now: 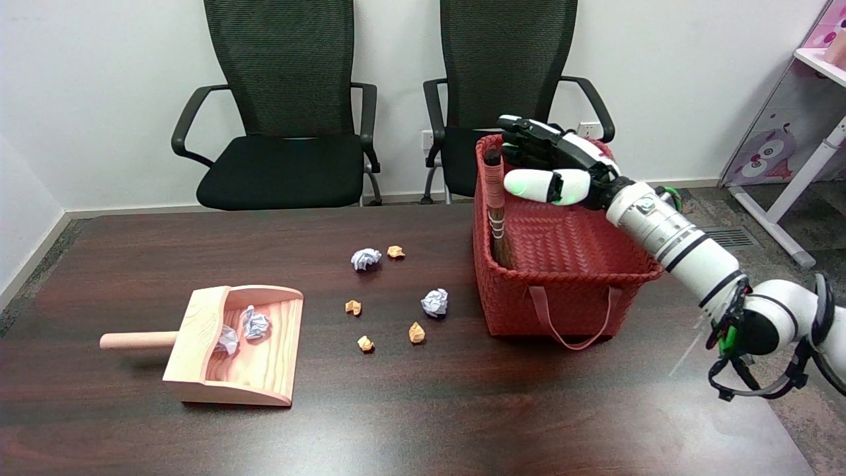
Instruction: Pick up the broom by its handle.
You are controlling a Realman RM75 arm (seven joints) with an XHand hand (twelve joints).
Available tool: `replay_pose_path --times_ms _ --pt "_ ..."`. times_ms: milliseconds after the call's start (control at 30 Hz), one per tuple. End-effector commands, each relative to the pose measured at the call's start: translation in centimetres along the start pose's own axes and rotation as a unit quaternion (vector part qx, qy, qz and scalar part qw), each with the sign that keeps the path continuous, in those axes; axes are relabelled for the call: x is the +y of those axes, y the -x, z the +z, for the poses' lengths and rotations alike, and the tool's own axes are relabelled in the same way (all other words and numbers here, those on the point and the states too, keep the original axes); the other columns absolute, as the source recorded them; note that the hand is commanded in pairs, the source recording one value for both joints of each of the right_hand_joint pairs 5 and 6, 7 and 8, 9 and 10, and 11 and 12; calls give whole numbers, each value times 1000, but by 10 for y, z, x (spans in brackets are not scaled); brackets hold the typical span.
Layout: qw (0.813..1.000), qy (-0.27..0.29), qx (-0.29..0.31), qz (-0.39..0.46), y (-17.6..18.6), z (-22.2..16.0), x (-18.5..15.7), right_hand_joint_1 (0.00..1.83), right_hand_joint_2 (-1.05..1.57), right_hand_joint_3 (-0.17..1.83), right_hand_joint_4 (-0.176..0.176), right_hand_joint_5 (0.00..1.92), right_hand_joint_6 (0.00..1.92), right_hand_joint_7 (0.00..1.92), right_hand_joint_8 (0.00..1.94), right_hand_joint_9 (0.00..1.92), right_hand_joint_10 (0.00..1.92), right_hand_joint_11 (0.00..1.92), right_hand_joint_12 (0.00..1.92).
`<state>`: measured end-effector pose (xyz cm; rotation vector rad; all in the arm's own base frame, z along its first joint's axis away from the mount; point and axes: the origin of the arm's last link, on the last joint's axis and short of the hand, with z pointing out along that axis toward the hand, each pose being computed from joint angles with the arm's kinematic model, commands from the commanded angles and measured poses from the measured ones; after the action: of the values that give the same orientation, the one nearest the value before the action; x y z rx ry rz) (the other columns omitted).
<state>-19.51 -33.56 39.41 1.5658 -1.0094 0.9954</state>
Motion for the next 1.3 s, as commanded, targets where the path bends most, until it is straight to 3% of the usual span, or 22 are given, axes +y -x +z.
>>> replay_pose_path --times_ms 33,833,1300 --pt "999 -6 -27 -45 19 25 0 850 128 743 -176 195 195 195 195 275 275 256 256" --pt "999 -24 -22 -40 43 39 16 874 30 736 -168 233 233 233 233 335 335 411 411" --pt "999 -23 -24 -30 52 47 19 865 54 707 -176 339 339 339 339 637 637 773 773"
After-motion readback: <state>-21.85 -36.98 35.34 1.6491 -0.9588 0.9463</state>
